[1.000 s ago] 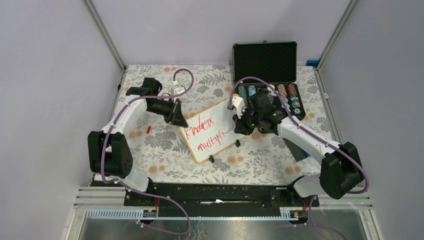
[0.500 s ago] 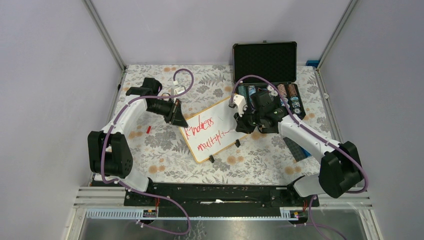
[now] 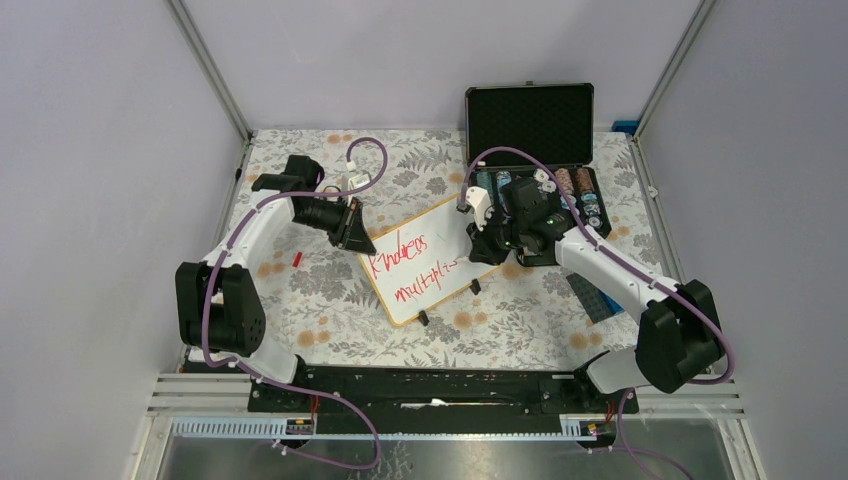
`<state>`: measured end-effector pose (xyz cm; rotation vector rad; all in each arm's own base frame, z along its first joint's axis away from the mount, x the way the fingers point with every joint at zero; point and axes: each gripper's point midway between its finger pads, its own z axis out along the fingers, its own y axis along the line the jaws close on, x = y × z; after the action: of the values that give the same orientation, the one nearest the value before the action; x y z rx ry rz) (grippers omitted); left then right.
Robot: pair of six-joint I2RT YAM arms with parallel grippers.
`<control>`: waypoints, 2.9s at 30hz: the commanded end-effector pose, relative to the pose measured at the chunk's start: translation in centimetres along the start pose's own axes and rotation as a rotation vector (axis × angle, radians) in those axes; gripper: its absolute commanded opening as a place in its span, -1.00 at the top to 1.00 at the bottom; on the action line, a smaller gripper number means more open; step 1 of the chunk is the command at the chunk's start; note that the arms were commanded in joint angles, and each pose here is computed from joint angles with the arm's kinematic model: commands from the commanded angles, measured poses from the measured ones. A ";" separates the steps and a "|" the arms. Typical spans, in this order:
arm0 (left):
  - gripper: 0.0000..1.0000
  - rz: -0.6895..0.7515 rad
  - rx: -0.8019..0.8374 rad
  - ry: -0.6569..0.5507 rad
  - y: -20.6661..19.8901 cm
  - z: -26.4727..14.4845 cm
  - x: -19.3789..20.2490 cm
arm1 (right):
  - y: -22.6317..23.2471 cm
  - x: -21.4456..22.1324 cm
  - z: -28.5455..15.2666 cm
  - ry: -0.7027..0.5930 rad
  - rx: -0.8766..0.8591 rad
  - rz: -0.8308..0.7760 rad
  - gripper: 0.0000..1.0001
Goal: Write a sentence on the whiteboard
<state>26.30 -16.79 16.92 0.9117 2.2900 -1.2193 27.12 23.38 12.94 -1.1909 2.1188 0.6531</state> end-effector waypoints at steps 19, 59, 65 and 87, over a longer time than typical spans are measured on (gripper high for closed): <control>1.00 0.078 -0.043 0.069 1.2 1.0 1.2 | 0.5 -2.2 0.6 -0.057 -0.014 -0.044 1.00; 1.00 0.072 -0.042 0.073 1.4 1.2 1.3 | 0.2 1.1 0.8 0.004 0.030 -0.048 1.00; 1.00 0.074 -0.040 0.072 1.4 1.2 1.3 | -0.8 1.2 0.1 0.001 0.059 -0.040 1.00; 1.00 0.068 -0.035 0.073 1.5 1.3 1.2 | -1.3 -1.3 -3.0 -0.062 0.068 -0.009 1.00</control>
<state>26.31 -16.80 16.92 0.9117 2.2895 -1.2202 26.69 21.79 13.27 -1.1699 2.1278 0.6266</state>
